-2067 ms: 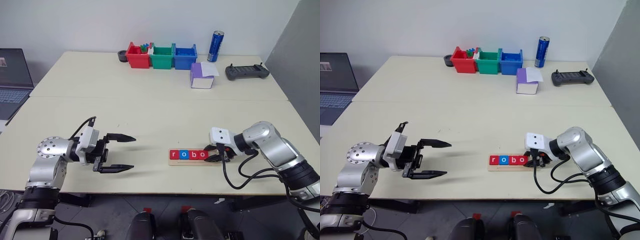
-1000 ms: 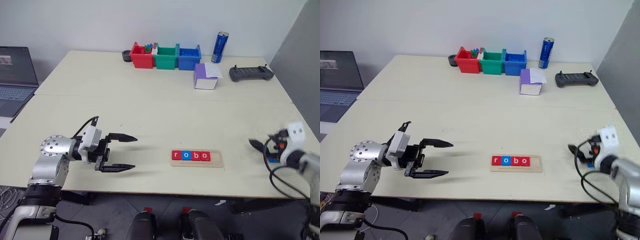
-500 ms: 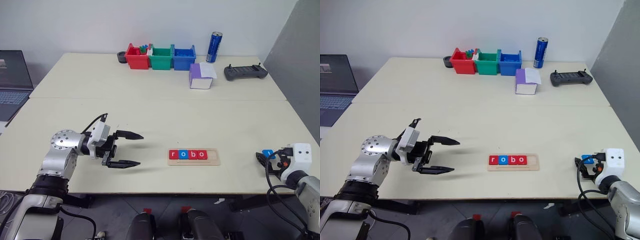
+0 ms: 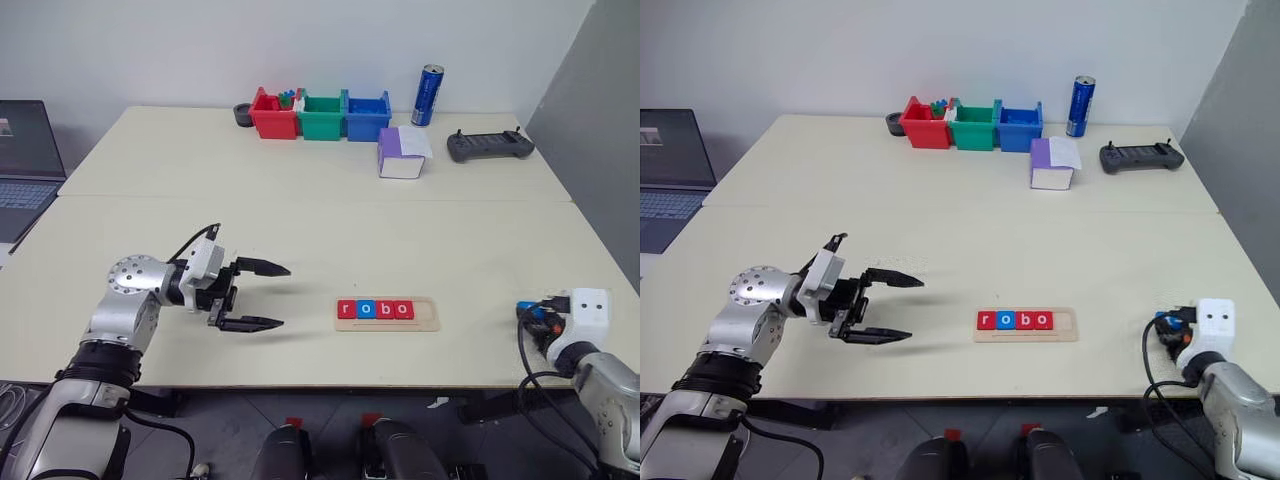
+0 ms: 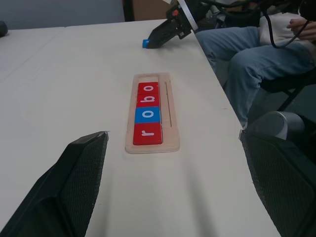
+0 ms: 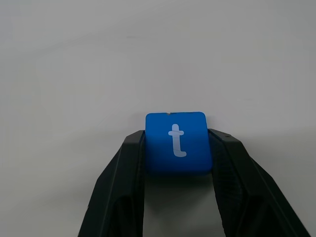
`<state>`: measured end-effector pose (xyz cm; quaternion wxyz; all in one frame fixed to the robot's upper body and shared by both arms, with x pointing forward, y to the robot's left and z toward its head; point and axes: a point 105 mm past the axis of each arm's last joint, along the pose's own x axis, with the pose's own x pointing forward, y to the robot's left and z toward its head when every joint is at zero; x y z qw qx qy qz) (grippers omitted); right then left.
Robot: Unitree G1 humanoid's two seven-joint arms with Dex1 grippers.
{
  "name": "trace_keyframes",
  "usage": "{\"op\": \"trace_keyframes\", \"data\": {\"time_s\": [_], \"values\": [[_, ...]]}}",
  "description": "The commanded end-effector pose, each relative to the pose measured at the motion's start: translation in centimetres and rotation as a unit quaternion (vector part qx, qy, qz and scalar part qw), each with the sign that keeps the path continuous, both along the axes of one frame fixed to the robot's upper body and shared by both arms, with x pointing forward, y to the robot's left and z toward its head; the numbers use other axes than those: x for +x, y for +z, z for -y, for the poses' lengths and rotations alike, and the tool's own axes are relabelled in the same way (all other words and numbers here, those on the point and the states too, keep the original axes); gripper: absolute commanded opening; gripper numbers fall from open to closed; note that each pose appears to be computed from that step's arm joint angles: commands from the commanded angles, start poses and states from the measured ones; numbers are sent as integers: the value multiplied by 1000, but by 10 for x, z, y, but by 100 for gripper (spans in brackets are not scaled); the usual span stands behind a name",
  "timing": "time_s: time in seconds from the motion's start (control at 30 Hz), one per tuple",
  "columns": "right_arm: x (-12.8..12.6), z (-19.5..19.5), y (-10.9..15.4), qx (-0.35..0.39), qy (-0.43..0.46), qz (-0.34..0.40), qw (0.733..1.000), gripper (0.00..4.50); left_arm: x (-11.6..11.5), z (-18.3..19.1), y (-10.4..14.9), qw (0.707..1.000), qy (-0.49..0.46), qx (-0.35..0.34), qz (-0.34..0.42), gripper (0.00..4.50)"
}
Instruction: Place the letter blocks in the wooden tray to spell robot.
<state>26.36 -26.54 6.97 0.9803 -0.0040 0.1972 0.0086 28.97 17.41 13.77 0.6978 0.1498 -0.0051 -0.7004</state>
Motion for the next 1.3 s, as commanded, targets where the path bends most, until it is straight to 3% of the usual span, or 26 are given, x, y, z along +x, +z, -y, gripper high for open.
{"op": "trace_keyframes", "data": {"time_s": [0.03, 0.33, 0.6, 0.63, 0.73, 0.83, 1.0, 1.13, 1.3], "values": [[6, -39, 16, 6, 46, 18, 999, 145, 1, 0, 10, 1000, -8, -4, 20, 450], [21, -62, 12, -13, 55, 2, 998, 145, 0, -2, 10, 1000, -8, -2, 22, 450], [25, -59, 40, -9, 99, 24, 995, 422, 0, -3, 10, 1000, -5, -3, 23, 450], [27, -55, 50, -17, 115, 32, 993, 445, 0, -2, 10, 1000, -5, -3, 24, 450], [36, -41, 80, -58, 172, 74, 981, 445, 1, -1, 12, 1000, -5, -5, 26, 450], [44, -39, 98, -100, 315, 89, 939, 445, 3, -1, 14, 1000, -4, -5, 29, 450], [30, -21, 64, -163, 509, -57, 843, 445, 4, -2, 17, 999, -3, -4, 34, 450], [39, -8, 54, -214, 574, -98, 784, 445, 2, -5, 18, 999, 1, -3, 38, 450], [60, -14, 55, -248, 605, -76, 752, 445, -6, -10, 16, 999, 7, -5, 35, 450]]}}
